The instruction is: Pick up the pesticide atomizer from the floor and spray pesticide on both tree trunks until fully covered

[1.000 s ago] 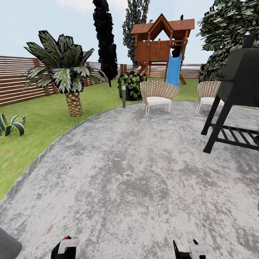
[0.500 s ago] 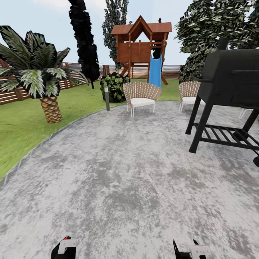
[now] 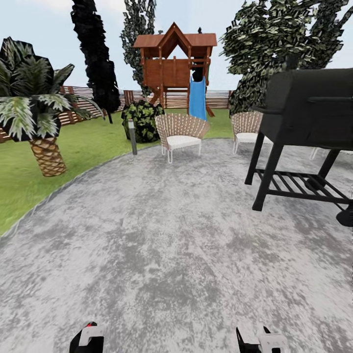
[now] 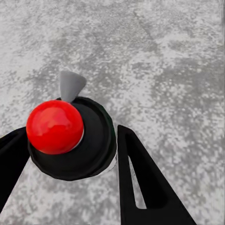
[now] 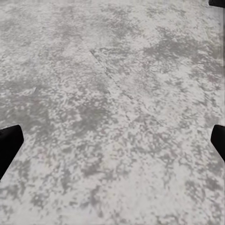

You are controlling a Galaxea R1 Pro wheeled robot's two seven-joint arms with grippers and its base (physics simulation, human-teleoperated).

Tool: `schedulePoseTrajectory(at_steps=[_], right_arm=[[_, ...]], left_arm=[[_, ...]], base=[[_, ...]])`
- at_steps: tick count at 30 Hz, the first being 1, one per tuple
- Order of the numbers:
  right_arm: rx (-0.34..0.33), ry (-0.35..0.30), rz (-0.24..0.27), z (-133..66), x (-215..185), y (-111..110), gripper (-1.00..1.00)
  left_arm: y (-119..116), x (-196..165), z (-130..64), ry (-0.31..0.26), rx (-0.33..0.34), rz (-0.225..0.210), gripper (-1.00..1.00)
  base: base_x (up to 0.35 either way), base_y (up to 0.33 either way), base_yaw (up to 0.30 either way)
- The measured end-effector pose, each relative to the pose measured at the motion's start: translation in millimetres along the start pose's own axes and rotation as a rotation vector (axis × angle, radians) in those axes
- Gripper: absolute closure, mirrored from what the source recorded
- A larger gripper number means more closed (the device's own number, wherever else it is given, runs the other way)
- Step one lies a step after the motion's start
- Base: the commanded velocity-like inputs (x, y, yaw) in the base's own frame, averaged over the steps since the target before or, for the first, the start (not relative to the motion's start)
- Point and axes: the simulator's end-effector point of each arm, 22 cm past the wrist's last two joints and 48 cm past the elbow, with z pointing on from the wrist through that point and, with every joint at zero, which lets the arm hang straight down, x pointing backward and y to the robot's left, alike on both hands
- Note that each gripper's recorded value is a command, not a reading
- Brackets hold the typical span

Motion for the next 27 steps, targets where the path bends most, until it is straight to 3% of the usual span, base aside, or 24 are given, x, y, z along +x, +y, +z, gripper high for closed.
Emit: schedulePoseTrajectory(at_steps=[27], right_arm=[[0.001, -0.019, 0.001, 0.4, -8.2, -0.4, -1.0]], left_arm=[[0.4, -9.5, -0.6, -0.022, -0.001, -0.002, 1.0]], base=[[0.299, 0.185, -0.236]])
